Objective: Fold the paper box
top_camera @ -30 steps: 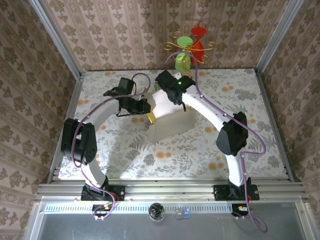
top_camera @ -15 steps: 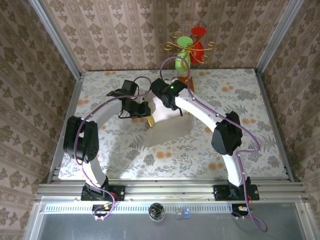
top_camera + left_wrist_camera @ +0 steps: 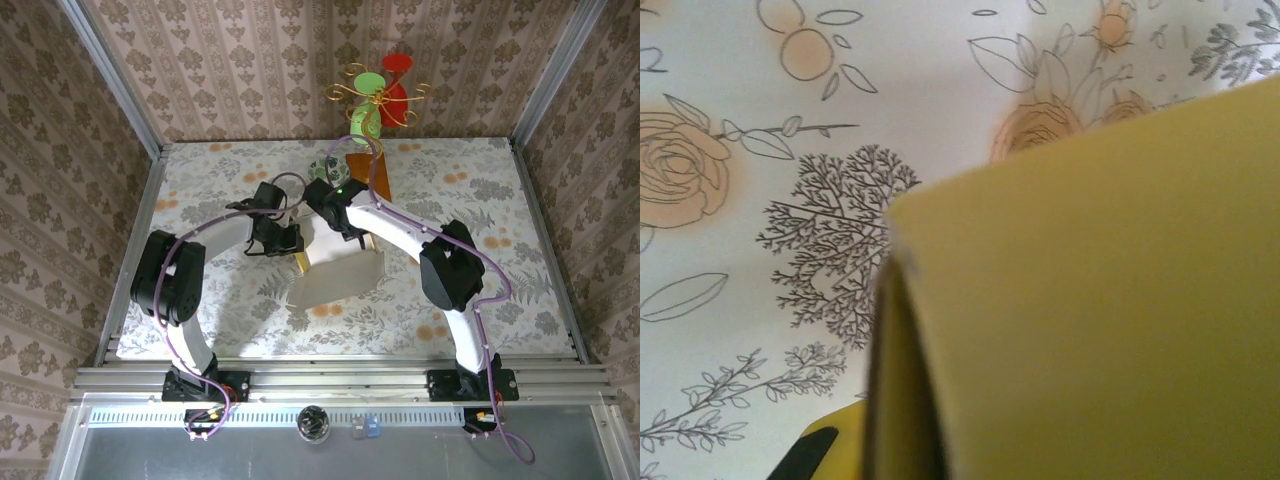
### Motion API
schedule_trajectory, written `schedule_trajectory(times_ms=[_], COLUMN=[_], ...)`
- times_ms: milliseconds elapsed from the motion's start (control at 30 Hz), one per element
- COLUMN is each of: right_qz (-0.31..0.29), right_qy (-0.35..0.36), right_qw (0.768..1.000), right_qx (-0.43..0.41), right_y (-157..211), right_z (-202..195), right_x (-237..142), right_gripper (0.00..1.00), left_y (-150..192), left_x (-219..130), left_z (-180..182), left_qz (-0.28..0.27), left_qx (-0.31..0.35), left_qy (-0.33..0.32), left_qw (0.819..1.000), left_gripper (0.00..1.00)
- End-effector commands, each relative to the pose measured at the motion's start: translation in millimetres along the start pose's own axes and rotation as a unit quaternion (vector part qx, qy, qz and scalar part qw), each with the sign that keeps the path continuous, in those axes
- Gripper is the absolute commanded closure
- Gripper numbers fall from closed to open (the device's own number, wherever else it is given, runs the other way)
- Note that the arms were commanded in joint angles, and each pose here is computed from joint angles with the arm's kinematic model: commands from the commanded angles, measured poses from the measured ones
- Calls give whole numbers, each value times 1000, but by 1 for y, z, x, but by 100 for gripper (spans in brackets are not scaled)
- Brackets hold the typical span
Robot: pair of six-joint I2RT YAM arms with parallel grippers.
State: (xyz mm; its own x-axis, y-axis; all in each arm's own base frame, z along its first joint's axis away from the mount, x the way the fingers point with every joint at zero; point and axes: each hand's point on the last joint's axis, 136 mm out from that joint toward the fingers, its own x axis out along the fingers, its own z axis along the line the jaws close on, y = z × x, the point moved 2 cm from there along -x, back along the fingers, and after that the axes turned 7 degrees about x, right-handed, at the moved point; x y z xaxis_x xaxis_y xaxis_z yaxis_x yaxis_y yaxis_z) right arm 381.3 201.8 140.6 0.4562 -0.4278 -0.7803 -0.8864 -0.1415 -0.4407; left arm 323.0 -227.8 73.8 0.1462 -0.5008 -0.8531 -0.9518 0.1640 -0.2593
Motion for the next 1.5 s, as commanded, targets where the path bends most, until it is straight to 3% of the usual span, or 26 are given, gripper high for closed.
schedule_trajectory(times_ms=[0,167,500,1033,1167,1300,1400,1467], right_qz=[13,21,24,28,28,30,30,29], right_qy=[20,21,21,16,21,21,19,18], right_qw=[1000,999,999,999,999,999,999,999], right_qx=[13,13,11,20,21,24,26,26], right_y=[9,14,16,18,20,22,23,24], right_z=[-14,-13,-14,-14,-16,-15,-15,-15], right_x=[0,4,4,3,4,5,5,5], right_gripper=[100,100,100,100,100,100,100,100], left_y=[-4,-7,-7,5,10,13,10,6], left_x=[6,1,-12,-5,-8,-13,-13,-14], left_z=[8,7,2,6,10,10,5,-4], left_qz=[-29,-66,-96,-83,-73,-79,-87,-95], left_qx=[1,6,26,26,23,15,9,16], left_qy=[-40,-50,-65,-121,-180,-225,-213,-194], left_qw=[999,997,993,989,981,971,973,976], left_gripper=[89,84,85,91,100,100,100,95])
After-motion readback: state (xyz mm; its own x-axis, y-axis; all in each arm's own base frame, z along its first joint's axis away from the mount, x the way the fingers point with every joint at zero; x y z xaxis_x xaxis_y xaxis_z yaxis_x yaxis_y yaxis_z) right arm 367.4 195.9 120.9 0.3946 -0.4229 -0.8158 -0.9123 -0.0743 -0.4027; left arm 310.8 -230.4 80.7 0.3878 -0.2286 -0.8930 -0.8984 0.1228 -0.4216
